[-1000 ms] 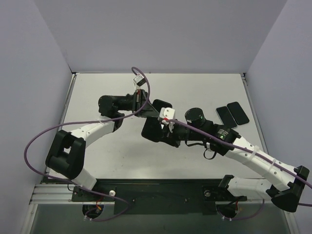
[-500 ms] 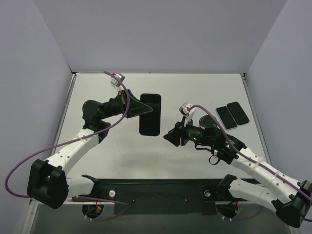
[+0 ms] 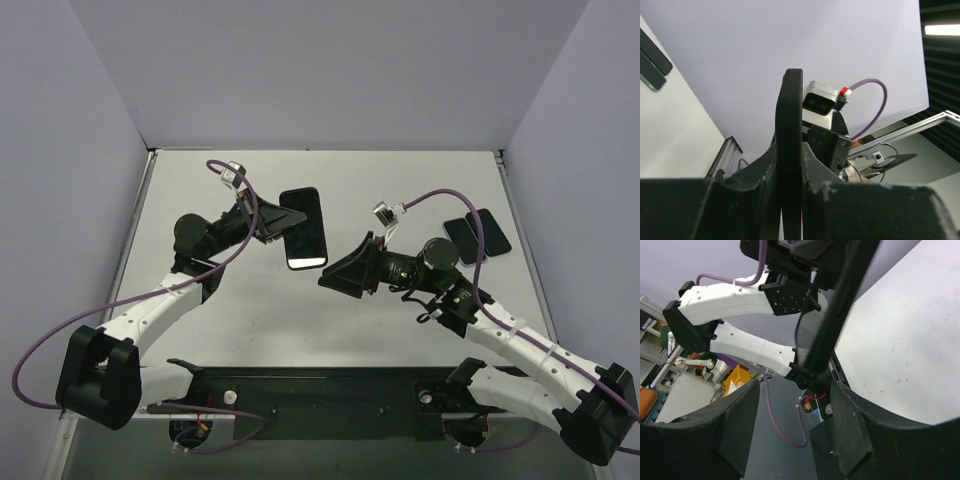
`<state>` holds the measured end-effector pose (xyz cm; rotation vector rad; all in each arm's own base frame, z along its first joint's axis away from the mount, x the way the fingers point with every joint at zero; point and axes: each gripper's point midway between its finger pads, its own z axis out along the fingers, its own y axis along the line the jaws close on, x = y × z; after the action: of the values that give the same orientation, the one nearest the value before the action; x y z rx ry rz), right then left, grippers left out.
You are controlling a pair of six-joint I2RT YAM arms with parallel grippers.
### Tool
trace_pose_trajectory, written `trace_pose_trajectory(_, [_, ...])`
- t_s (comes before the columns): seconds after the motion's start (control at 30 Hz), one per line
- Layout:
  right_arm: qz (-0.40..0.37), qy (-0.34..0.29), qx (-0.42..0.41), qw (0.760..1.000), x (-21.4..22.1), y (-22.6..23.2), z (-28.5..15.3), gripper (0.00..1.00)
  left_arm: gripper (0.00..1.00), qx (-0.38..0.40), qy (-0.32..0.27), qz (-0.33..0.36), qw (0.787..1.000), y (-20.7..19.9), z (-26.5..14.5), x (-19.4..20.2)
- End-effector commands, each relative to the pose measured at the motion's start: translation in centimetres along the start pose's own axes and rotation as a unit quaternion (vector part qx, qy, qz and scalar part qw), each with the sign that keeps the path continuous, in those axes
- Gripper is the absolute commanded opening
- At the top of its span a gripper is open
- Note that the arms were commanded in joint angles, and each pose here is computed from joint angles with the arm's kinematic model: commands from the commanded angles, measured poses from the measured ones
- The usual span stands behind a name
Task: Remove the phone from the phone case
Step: Remove the phone case from the phone.
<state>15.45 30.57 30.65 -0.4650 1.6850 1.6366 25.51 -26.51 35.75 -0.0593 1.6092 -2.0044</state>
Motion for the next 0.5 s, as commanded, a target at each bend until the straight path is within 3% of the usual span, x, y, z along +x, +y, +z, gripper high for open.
trace_pose_trajectory(0.0, [-0.030,0.000,-0.061,0.998,-2.0,2.7,0.2,0.52,0.00,0.070,-0.004,-0.006,0.998,-4.3,-0.4,-0.1])
trace_pose_trajectory(0.23, [-0.048,0.010,-0.078,0.996,-2.1,3.6,0.0,0.40,0.00,0.075,0.006,-0.005,0.997,-5.2,-0.8,0.4])
trace_pose_trajectory(0.47, [-0.057,0.019,-0.095,0.994,-2.2,4.5,-0.1,0.36,0.00,0.082,0.012,-0.004,0.997,-5.7,-0.7,0.4])
